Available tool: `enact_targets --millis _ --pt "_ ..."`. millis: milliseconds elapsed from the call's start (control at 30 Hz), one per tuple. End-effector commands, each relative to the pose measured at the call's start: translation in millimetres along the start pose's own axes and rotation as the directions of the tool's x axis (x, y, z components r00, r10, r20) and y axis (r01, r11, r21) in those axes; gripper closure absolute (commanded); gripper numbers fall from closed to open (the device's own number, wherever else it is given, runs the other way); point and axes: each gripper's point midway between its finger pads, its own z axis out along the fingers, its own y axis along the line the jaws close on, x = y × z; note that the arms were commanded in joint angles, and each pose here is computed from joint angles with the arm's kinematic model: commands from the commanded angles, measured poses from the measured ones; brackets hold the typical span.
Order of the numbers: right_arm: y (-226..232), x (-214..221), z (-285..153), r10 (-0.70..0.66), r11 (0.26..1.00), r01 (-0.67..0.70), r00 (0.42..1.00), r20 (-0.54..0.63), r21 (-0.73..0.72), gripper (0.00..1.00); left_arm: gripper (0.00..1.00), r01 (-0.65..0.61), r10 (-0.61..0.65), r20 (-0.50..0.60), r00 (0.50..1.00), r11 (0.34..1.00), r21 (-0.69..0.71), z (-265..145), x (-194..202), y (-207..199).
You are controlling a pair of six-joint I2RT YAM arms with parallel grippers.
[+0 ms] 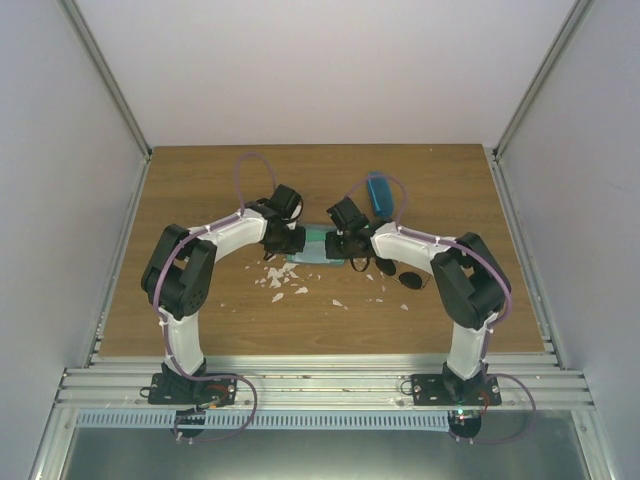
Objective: Organize the sunglasses
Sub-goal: Place the glasses cleaning cloth in the sunglasses case.
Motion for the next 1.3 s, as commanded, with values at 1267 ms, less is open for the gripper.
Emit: enact_targets --millis 1267 --pt "-4 -4 -5 0.015 1.0 -0.015 1.0 -0.009 0.01 0.99 1.0 -0.002 0.0 0.063 0.998 1.0 0.03 -11 -21 -3"
